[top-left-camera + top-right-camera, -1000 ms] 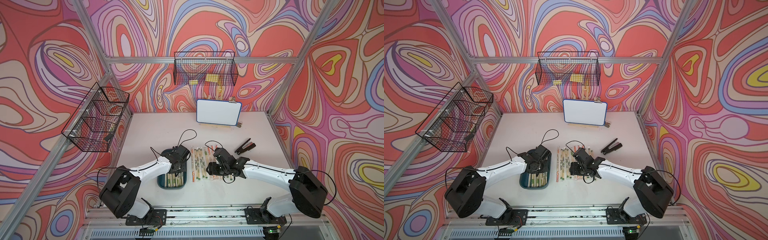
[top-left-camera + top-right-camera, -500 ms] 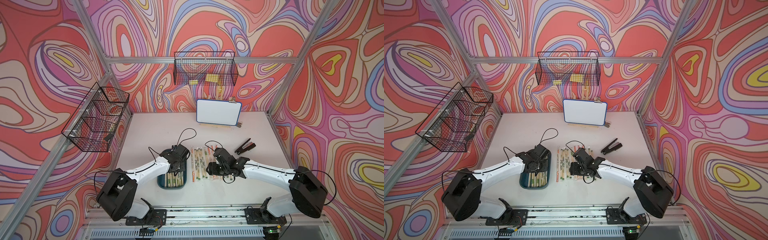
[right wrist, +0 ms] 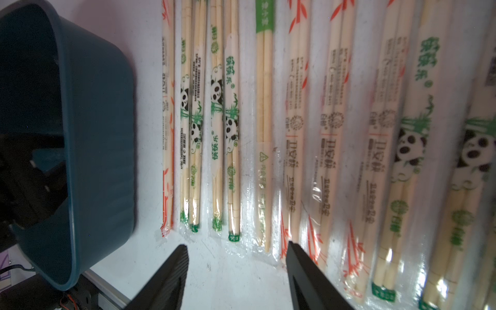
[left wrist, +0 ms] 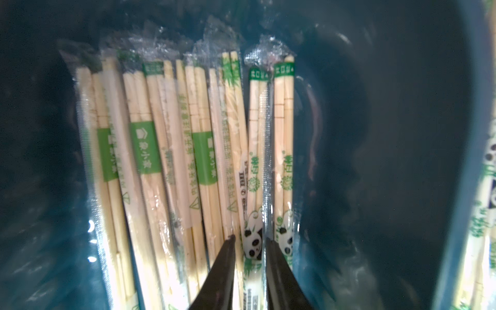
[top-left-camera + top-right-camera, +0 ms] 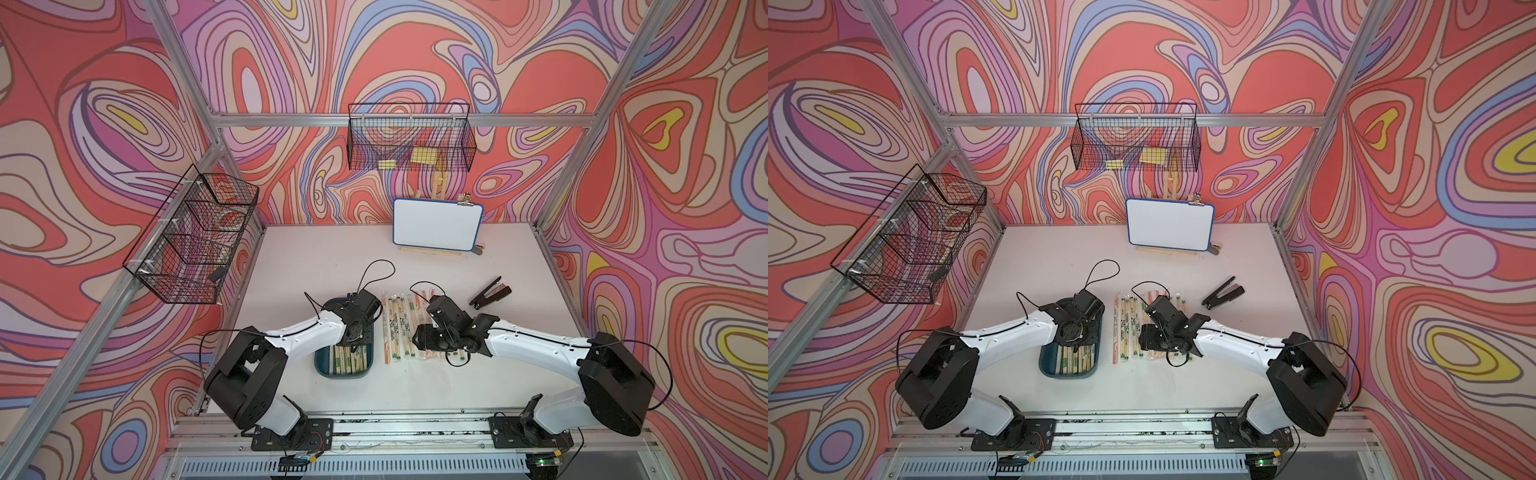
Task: Take the paired disposable chopsticks out of the storage box
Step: Pick up the paired disposable chopsticks from the storage box.
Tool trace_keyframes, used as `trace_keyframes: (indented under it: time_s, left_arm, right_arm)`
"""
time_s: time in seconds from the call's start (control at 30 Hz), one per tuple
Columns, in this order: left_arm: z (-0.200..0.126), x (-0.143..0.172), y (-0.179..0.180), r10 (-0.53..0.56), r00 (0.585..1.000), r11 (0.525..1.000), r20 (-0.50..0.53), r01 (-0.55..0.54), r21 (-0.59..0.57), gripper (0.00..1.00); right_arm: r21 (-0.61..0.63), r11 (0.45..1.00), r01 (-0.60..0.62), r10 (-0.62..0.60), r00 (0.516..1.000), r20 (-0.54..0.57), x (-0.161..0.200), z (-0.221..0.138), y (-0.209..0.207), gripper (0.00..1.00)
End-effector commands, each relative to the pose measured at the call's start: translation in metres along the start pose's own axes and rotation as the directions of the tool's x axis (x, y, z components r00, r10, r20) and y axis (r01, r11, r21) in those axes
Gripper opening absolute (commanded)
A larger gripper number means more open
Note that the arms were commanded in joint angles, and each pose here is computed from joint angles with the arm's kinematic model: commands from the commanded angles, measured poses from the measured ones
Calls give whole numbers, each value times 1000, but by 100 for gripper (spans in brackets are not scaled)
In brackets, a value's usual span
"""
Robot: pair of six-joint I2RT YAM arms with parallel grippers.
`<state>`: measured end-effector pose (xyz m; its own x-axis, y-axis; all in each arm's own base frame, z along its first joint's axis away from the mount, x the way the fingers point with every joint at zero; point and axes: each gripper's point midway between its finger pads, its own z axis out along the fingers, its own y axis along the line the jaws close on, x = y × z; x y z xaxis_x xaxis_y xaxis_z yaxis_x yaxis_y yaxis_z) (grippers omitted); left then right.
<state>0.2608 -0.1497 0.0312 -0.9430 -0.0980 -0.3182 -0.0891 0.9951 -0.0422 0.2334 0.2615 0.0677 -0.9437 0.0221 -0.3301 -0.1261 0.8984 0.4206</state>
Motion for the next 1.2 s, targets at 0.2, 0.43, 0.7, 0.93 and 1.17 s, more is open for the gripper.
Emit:
trace_keyframes:
  time_s: [0.2,0.43,0.7,0.93,1.17]
  left_arm:
    - [12,6,3,-2,1000,1000,-23,2,-21,21]
    - [4,2,4,-2,1000,1000,-6,2,-19,8]
    - [-16,-7,12,2,999,999,35,0,-45,8]
    - [-35,-21,25,2,996,997,89,5,-79,8]
    - [-54,-33,22,7,992,999,129,0,-51,3]
  right_arm:
    - [-2,1000,5,-5,1000,13,-5,0,3,64]
    - [-5,1000,5,-5,1000,16,-7,0,5,64]
    - [-7,1000,7,-7,1000,15,-7,-1,5,64]
    - [-9,1000,8,-7,1000,15,-7,0,5,64]
    - [-9,1000,7,-7,1000,16,-7,0,5,64]
